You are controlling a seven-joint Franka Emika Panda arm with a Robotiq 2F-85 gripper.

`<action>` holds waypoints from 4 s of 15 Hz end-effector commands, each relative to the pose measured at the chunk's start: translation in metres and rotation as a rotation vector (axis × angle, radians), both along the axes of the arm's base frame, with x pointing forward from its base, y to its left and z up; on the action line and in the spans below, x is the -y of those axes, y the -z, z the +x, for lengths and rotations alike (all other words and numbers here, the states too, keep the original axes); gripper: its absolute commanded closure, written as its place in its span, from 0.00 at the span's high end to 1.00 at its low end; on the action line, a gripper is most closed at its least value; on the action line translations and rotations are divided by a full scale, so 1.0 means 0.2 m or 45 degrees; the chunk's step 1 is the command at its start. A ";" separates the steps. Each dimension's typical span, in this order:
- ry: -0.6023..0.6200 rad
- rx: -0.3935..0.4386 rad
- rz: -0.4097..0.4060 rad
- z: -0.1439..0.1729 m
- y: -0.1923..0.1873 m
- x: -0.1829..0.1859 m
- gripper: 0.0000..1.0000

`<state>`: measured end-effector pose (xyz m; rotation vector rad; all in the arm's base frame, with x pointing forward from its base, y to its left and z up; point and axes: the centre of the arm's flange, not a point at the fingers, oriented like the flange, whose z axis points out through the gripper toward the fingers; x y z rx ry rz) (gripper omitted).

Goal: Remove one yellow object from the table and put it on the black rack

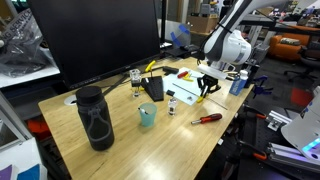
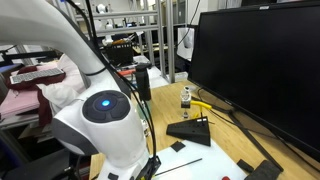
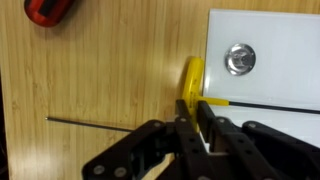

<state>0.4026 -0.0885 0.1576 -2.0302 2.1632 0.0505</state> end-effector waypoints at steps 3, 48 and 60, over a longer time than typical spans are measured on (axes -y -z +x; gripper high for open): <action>-0.076 -0.002 0.030 -0.02 -0.14 -0.01 0.04; -1.132 -0.466 -1.216 0.48 -0.77 -0.40 0.04; -1.595 -0.858 -1.733 0.82 -0.82 -0.83 0.04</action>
